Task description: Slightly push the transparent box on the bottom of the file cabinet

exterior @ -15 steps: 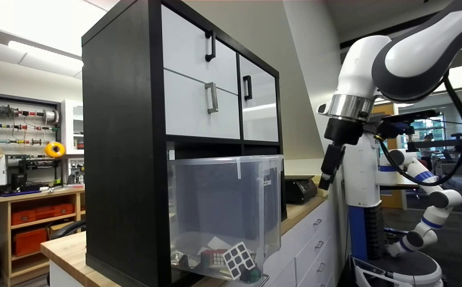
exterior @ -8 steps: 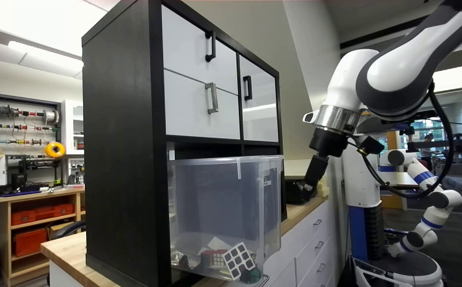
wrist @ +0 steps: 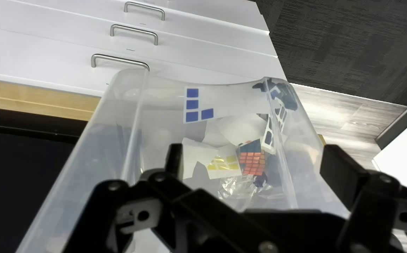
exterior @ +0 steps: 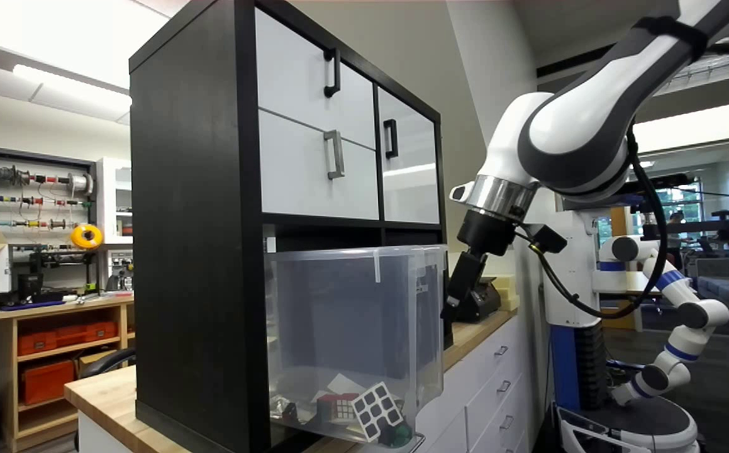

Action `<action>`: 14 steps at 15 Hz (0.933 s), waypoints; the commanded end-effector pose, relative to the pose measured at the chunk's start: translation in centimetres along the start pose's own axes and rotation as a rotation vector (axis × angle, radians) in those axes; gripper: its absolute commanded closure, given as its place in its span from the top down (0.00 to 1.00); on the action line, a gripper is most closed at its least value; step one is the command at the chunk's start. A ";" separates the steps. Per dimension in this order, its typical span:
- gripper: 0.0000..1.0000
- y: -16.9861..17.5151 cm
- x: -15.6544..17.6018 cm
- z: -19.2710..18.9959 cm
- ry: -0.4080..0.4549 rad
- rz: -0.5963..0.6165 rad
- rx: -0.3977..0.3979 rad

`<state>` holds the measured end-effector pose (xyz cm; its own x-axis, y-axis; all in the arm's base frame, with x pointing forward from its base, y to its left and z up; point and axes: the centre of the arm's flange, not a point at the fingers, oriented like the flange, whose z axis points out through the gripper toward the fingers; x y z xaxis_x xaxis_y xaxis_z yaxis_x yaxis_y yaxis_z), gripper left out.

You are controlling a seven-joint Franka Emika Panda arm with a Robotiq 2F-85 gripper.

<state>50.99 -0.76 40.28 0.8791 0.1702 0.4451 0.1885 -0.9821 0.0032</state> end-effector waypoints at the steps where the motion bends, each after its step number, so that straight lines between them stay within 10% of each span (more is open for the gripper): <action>1: 1.00 -0.2 2.2 1.6 0.025 -0.039 0.018; 14: 1.00 -3.0 6.4 3.3 0.064 -0.099 0.039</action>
<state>55.97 3.23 39.78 0.8453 0.2574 0.4682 0.2823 -0.9592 0.0176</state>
